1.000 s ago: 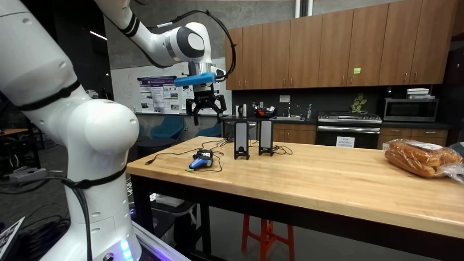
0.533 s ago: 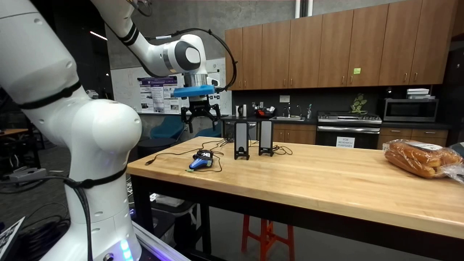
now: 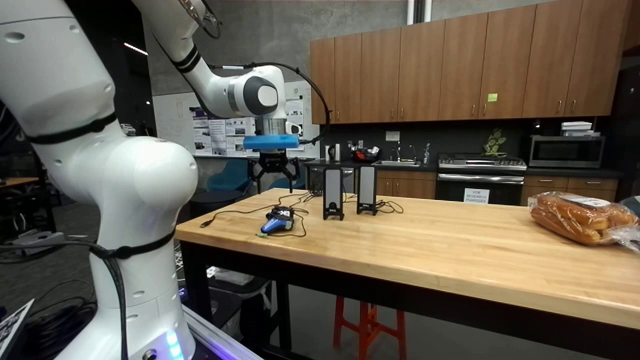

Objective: Move the controller to the left edge of the table

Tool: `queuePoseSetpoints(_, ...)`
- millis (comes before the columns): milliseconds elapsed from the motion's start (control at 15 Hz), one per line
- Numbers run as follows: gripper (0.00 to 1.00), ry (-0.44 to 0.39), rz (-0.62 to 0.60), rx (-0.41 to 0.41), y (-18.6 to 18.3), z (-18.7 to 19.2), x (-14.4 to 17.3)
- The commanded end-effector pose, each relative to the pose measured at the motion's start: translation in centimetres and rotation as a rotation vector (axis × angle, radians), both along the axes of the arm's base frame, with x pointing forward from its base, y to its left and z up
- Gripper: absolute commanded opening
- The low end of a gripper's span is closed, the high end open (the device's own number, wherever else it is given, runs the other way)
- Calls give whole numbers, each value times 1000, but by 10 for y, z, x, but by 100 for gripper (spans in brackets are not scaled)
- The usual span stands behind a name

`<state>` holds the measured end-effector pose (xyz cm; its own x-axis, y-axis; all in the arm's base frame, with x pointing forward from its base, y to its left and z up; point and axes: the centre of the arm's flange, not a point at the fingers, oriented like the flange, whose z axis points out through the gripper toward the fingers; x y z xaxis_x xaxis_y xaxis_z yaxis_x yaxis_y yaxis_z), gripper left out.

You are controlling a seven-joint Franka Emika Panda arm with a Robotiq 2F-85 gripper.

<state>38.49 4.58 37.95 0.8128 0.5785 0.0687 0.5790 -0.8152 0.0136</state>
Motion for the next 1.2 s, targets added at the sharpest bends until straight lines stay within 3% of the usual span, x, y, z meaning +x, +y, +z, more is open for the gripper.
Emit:
queuePoseSetpoints(0, 100, -4, 40, 29, -2, -16, 13)
queuePoseSetpoints(1133, 100, 66, 88, 21, -1, -71, 33)
